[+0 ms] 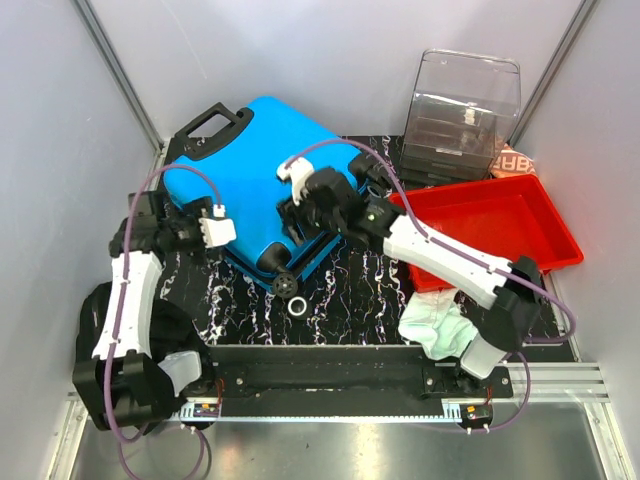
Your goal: Open, take out, and arrange the luggage
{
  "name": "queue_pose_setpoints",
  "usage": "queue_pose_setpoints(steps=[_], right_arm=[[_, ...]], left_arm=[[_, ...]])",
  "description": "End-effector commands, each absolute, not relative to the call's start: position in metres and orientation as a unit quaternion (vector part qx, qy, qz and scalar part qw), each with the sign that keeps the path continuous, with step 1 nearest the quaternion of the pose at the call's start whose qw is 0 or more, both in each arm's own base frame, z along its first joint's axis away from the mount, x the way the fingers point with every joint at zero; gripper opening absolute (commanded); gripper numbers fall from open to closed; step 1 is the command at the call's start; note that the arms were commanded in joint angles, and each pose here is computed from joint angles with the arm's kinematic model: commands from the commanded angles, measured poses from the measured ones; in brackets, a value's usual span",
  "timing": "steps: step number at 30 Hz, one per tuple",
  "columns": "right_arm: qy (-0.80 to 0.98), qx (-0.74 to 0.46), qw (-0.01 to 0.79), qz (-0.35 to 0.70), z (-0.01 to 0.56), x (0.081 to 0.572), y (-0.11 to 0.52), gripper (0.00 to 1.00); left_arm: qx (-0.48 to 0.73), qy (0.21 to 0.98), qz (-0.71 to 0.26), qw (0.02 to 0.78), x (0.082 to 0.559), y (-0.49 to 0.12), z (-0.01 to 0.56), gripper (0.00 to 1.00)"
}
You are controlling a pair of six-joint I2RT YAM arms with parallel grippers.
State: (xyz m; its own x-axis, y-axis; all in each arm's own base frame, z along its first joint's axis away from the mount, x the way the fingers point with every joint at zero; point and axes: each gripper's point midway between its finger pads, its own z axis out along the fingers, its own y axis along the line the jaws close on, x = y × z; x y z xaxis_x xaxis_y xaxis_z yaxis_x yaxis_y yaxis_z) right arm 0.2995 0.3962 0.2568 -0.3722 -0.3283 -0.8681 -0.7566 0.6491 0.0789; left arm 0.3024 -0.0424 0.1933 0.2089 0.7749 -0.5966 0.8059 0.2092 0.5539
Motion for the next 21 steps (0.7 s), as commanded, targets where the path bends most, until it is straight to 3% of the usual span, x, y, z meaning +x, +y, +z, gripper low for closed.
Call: queue_pose_setpoints(steps=[1, 3, 5, 6, 11, 21], right_arm=[[0.783, -0.329, 0.481, 0.216, 0.272, 0.276, 0.384, 0.69], [0.798, -0.337, 0.452, 0.214, 0.253, 0.264, 0.391, 0.75], [0.812, -0.344, 0.423, 0.21, 0.237, 0.251, 0.396, 0.97], [0.82, -0.339, 0.412, 0.209, 0.23, 0.248, 0.399, 1.0], [0.831, -0.348, 0.387, 0.195, 0.203, 0.226, 0.412, 1.0], [0.857, -0.329, 0.363, 0.162, 0.16, 0.239, 0.438, 1.0]], left_arm=[[0.59, 0.659, -0.072, 0.461, 0.292, -0.028, 0.208, 0.89], [0.58, 0.671, -0.089, 0.453, 0.288, -0.026, 0.209, 0.89], [0.577, 0.673, -0.086, 0.455, 0.287, -0.022, 0.211, 0.89], [0.577, 0.674, -0.085, 0.453, 0.286, -0.022, 0.209, 0.89], [0.581, 0.675, -0.086, 0.447, 0.279, -0.022, 0.199, 0.9], [0.577, 0.678, -0.081, 0.449, 0.277, -0.021, 0.202, 0.9]])
